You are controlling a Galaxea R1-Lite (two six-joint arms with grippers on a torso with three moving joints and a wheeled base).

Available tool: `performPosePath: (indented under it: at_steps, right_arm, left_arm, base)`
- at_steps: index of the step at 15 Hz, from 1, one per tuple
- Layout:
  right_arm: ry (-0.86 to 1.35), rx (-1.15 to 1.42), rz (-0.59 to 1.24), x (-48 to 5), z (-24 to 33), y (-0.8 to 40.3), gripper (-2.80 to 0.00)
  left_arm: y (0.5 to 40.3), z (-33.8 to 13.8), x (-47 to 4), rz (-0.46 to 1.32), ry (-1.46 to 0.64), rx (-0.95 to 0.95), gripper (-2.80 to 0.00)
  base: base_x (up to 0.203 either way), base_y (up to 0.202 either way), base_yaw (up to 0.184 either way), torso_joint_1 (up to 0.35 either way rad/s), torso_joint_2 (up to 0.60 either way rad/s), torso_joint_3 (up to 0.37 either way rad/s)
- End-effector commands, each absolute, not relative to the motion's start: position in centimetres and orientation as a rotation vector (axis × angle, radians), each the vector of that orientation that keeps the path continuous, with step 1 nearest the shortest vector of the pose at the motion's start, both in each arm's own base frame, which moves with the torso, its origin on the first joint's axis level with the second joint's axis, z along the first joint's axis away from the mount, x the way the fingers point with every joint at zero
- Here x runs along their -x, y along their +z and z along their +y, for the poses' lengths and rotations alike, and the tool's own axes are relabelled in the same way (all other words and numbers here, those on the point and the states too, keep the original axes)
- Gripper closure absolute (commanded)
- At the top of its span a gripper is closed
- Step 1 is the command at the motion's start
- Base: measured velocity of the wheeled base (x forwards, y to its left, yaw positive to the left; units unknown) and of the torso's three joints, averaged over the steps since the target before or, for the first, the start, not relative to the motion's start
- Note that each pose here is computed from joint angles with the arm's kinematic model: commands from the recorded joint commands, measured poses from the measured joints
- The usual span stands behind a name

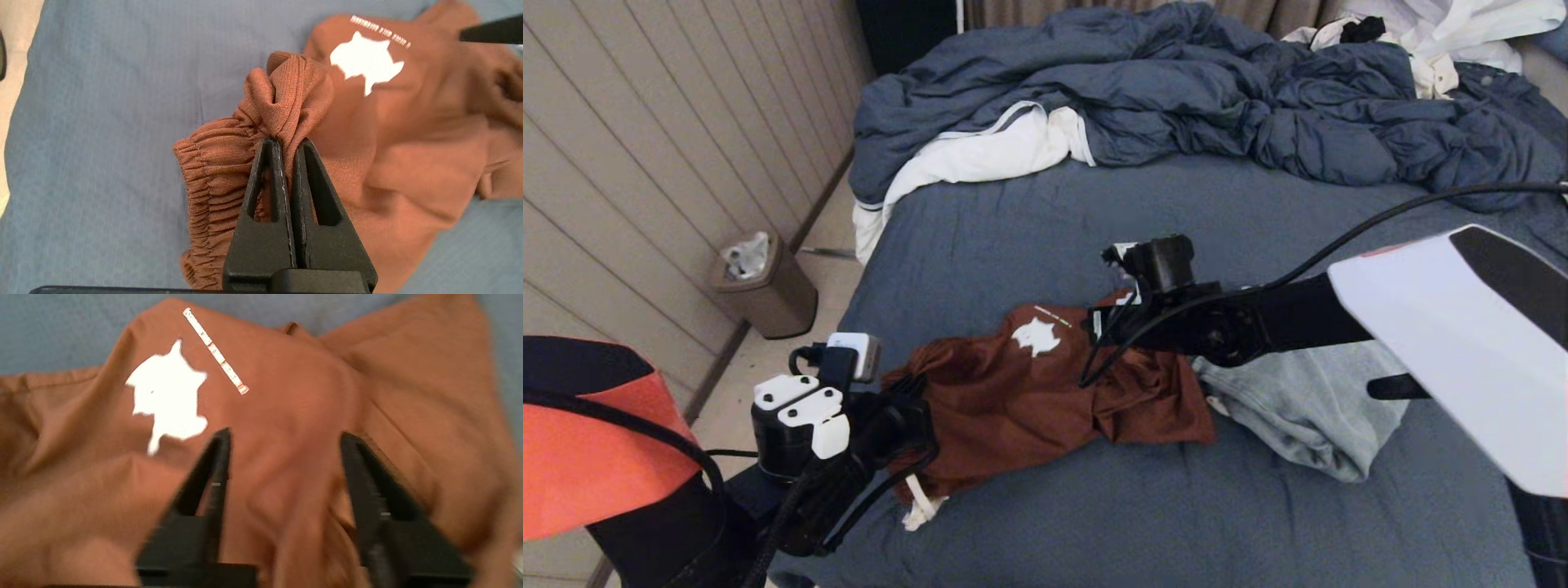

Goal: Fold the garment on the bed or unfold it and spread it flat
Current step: Unford the brown shorts

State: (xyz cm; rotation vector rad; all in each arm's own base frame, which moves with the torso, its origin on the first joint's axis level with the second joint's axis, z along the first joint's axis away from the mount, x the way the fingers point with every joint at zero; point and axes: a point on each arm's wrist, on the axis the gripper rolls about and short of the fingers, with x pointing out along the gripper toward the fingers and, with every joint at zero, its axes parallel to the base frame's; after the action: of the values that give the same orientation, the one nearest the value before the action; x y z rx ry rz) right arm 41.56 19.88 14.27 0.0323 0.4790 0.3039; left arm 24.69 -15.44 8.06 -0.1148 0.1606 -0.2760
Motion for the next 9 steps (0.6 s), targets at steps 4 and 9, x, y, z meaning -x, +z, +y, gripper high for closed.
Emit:
performPosePath:
  at_steps: [4,9]
  right_arm:
    - [0.249,-0.015,0.466,-45.6,22.1,10.0,-2.8]
    - [0.211,0.021,0.401,-47.3,22.7,10.0,-2.8]
  left_arm:
    - [7.6,-15.4,-24.6,0.174,-0.275,0.112,0.0]
    - [6.8,-15.6,-24.9,0.193,-0.273,0.106,0.0]
  base:
    - [0.0,0.0,0.0,0.0,0.0,0.0]
    - [0.0,0.0,0.0,0.0,0.0,0.0]
